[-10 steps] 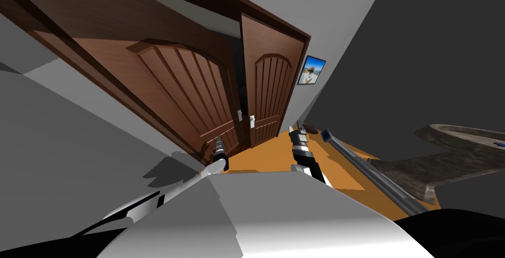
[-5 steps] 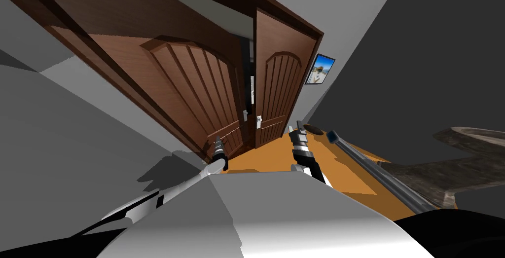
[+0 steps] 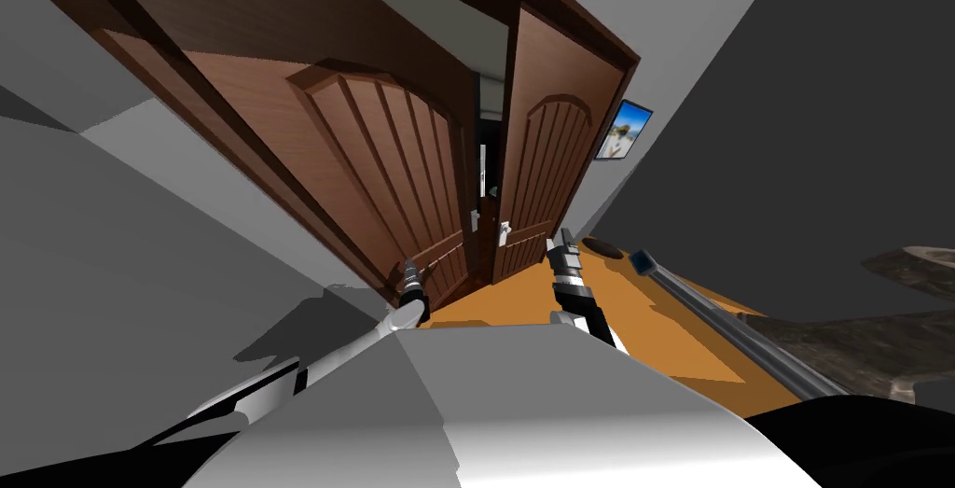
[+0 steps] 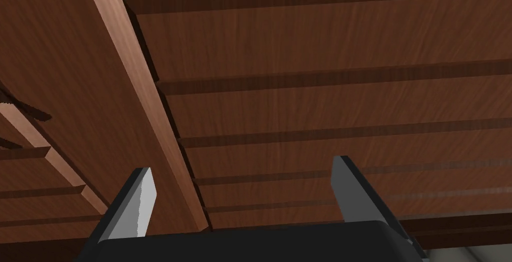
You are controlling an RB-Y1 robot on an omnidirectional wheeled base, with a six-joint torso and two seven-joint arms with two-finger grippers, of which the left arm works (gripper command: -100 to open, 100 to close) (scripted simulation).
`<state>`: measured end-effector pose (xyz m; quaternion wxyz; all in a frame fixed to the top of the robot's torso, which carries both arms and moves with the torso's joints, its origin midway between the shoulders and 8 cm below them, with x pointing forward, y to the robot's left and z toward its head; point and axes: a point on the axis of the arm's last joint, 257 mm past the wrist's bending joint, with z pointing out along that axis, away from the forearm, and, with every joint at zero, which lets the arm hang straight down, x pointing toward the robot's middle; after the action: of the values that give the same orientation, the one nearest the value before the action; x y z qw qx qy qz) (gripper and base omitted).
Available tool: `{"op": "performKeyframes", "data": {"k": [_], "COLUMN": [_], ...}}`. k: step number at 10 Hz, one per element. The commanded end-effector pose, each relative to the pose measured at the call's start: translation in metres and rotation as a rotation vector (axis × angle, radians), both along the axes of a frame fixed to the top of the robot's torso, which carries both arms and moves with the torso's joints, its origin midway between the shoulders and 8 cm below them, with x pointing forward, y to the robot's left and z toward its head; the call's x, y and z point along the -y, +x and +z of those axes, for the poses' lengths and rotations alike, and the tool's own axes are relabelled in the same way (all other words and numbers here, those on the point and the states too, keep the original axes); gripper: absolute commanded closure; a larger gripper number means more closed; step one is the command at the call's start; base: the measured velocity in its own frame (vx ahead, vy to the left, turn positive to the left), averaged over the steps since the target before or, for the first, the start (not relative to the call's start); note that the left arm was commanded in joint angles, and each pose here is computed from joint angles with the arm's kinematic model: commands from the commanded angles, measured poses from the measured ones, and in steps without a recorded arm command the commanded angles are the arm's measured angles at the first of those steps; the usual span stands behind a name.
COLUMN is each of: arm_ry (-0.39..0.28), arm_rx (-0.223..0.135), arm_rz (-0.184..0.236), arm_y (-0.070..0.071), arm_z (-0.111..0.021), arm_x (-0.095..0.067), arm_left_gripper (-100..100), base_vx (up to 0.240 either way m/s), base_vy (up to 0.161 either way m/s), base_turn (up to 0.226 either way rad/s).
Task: Push the door open
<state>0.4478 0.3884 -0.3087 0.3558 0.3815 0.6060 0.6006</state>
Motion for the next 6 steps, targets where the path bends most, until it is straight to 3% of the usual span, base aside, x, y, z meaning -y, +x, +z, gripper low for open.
{"op": "performKeyframes", "data": {"k": [1, 6], "arm_ry": [0.006, 0.025], "arm_rx": [-0.003, -0.015], "arm_rz": [0.011, 0.05], "arm_y": [-0.001, -0.003], "arm_z": [0.0, -0.002], "arm_x": [-0.006, -0.029], "arm_left_gripper": [-100, -100], "base_vx": [0.131, 0.134], "base_vy": [0.205, 0.186], "base_turn": [-0.003, -0.022]}}
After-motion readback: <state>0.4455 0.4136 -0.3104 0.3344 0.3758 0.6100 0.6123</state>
